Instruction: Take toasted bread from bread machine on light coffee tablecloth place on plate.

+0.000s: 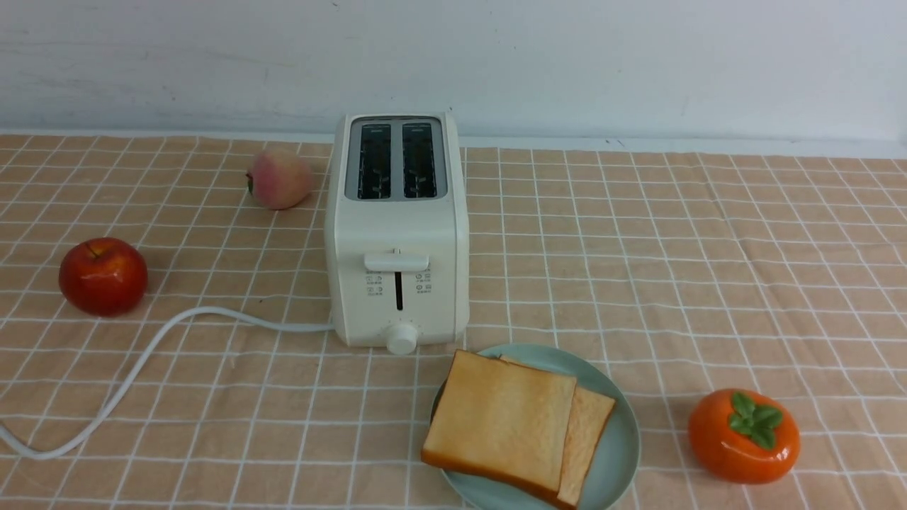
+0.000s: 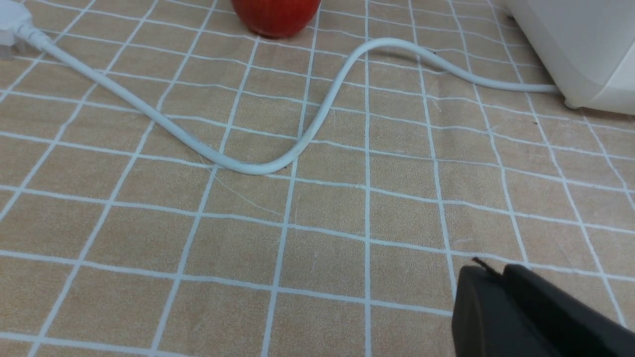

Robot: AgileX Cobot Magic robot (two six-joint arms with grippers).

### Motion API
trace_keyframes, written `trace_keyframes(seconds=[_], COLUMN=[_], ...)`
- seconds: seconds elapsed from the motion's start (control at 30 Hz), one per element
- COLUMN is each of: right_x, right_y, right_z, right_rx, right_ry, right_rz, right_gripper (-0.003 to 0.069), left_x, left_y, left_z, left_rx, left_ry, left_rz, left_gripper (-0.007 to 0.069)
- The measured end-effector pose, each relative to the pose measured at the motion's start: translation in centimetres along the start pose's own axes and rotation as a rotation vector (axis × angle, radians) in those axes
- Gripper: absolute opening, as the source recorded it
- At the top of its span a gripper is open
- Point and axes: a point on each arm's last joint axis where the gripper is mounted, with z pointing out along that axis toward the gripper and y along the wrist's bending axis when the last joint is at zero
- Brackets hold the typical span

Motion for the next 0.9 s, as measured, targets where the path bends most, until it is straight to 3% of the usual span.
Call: trace_keyframes(seconds=[0.9], right_x=[0.0], right_y=[0.0], right_z=[0.0], right_rx=[0.0], right_ry=[0.0], right_rz=[0.0], right_gripper=[0.0163], left_x=[0.0], left_y=[0.0], left_z=[0.0], left_rx=[0.0], left_ry=[0.0], left_rz=[0.001], left_gripper=[0.0039])
